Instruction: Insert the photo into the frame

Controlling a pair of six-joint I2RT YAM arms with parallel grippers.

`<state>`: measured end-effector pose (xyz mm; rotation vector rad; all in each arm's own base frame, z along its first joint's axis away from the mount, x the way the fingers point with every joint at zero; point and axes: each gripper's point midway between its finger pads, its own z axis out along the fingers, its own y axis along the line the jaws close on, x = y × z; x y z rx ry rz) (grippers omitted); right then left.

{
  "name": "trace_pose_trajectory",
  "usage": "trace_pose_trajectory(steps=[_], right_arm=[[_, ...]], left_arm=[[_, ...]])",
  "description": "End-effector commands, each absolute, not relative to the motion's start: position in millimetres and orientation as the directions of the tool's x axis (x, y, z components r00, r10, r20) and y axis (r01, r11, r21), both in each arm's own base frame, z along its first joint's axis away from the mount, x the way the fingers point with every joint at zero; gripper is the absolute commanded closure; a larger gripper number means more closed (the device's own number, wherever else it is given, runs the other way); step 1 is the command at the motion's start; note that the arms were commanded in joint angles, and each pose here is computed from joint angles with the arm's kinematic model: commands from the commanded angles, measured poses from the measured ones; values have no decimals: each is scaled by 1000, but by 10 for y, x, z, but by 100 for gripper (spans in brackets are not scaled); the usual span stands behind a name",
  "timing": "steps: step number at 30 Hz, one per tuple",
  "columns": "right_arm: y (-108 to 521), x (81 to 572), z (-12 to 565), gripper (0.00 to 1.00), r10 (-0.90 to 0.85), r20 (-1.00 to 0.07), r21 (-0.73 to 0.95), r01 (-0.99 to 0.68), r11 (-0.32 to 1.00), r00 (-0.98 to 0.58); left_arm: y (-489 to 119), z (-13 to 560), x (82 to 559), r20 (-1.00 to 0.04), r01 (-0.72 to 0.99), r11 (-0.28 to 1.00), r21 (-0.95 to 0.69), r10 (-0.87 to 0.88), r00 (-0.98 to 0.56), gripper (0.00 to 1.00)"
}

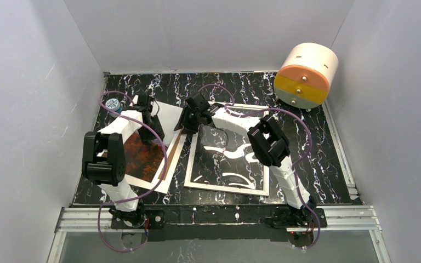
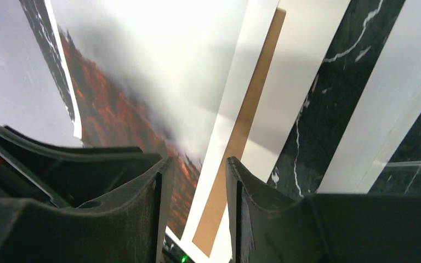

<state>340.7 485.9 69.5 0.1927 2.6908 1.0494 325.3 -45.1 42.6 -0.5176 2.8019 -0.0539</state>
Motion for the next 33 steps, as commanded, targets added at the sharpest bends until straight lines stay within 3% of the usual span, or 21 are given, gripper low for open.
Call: trace_pose_trajectory(steps=[1,5,18,33], right_arm=[[4876,3750,782,53,279,-316,653,5,757,-907],[4849,4021,741,53,299,-413,608,-17,793,-860],[4506,4586,452,50,370,-487,526,72,847,-791],[4828,4495,169,50,307,-324,686,1,727,-895]], left_arm=[[-396,407,3187,-270,-366,927,-85,-375,-887,54],[-374,329,3125,-245,-379,923,-70,-385,-890,58],[-373,140,2950,-155,-351,936,-35,-352,-923,60],[-316,42,2871,-102,-294,956,15,-291,-951,63]])
